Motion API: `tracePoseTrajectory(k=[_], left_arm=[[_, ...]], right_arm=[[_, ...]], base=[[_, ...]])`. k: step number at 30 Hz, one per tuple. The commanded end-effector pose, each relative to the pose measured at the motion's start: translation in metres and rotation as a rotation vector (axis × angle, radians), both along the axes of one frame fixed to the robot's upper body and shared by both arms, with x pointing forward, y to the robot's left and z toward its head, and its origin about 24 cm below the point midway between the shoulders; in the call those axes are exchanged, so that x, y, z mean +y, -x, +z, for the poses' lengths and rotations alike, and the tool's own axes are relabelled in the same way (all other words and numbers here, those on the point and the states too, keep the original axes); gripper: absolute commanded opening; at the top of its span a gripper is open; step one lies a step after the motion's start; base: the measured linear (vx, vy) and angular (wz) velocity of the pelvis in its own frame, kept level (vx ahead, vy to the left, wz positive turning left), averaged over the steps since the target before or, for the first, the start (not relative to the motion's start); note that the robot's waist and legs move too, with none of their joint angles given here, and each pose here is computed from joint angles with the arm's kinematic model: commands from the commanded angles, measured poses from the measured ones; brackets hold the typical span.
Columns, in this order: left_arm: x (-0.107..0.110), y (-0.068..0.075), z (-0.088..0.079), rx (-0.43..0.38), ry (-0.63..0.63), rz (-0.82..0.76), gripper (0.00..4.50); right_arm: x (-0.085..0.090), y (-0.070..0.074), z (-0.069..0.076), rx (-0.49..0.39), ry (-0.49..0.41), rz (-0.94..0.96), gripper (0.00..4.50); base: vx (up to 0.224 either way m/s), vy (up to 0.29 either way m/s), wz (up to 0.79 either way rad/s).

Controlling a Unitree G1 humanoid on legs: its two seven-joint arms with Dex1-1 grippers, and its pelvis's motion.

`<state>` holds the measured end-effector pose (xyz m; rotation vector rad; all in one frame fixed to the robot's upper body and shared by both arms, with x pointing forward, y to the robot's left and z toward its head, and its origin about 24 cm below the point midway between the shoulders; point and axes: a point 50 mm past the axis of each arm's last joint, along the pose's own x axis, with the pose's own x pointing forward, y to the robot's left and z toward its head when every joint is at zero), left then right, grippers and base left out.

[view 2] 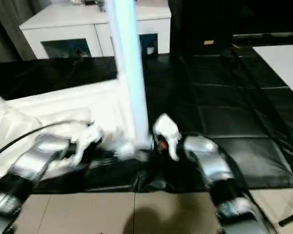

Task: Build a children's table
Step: Rotate leg to tighten

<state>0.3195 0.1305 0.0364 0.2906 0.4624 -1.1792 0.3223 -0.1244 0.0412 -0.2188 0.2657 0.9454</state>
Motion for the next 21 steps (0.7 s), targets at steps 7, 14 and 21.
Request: tracePoseTrajectory(k=[7,14,21], left_arm=[[-0.035,-0.028,0.005,-0.056,0.025,0.254,0.0],[-0.049,-0.037,0.008,-0.097,0.009,0.324,0.0],[-0.045,-0.034,0.006,-0.107,0.006,0.273,0.0]], right_arm=[[0.027,-0.012,-0.017,-0.015,0.036,-0.362,2.68],[0.034,-0.025,-0.019,0.009,-0.009,-0.586,2.68],[0.047,-0.023,-0.007,-0.036,-0.12,-0.454,3.5]], base=[[0.0,0.0,0.0],[0.0,0.0,0.0],[0.0,0.0,0.0]])
